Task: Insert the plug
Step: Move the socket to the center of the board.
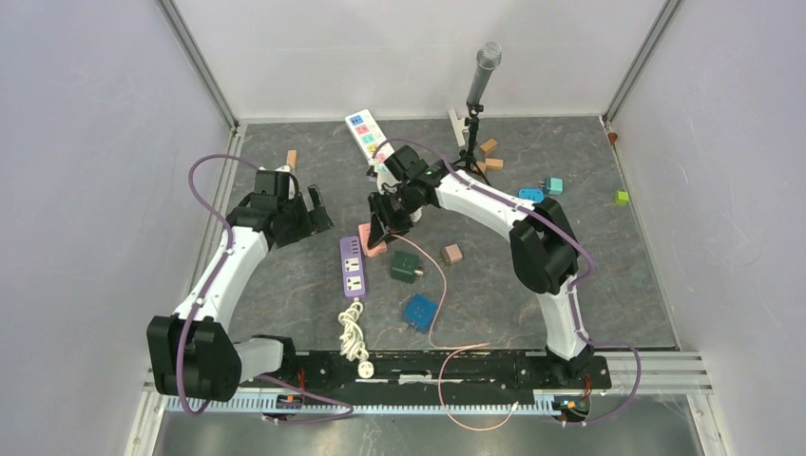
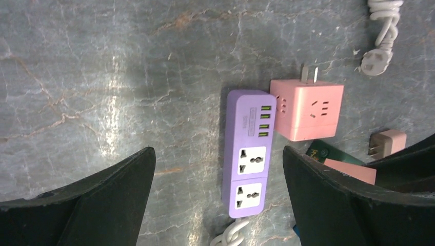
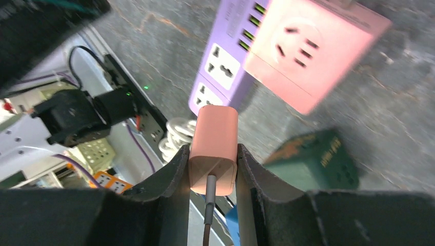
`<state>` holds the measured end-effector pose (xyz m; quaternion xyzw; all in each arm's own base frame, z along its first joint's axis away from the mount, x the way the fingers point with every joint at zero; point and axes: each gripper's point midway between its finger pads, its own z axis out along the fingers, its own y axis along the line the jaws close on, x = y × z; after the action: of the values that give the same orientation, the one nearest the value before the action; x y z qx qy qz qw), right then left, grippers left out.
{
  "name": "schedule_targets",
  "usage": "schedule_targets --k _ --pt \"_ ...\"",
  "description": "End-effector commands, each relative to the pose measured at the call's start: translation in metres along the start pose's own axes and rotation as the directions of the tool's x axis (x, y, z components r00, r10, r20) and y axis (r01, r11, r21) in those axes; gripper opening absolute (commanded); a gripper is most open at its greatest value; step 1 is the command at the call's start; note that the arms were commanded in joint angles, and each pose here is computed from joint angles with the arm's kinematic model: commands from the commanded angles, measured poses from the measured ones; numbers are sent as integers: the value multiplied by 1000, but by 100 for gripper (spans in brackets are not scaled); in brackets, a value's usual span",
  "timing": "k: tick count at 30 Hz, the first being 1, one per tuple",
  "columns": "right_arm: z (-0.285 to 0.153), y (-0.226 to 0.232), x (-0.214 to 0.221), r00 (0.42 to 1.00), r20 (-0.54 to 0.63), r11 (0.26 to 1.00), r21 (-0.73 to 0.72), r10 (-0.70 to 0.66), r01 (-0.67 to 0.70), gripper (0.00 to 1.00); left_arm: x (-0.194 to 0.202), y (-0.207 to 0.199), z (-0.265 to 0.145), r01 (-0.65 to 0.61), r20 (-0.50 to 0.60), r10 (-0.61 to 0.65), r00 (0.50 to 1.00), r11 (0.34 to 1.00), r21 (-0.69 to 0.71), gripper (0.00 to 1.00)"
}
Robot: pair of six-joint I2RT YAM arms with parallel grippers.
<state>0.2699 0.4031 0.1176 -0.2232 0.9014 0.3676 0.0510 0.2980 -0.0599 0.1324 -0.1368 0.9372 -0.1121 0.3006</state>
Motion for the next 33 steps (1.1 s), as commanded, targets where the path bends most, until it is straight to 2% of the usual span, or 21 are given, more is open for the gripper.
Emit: schedule_targets --k 1,6,12,19,25,33 --pt "5 44 -31 997 77 990 -140 24 -13 0 7 8 -4 -31 7 31 1000 999 -10 100" --pt "25 48 -34 994 94 990 -134 48 -35 0 23 7 3 2 -35 -1 999 1000 29 100" --pt "58 50 -18 998 36 990 -134 52 -46 0 46 6 11 52 -100 -46 994 997 63 100" --pt "75 35 -6 998 19 995 -85 60 -58 0 80 1 21 147 -189 -125 974 983 108 99" --pt "76 24 -5 998 32 998 -35 61 -59 0 85 3 19 174 -172 -153 973 979 110 98" --pt "66 32 -15 994 100 997 -59 53 -47 0 84 7 18 160 -160 -144 977 982 96 98"
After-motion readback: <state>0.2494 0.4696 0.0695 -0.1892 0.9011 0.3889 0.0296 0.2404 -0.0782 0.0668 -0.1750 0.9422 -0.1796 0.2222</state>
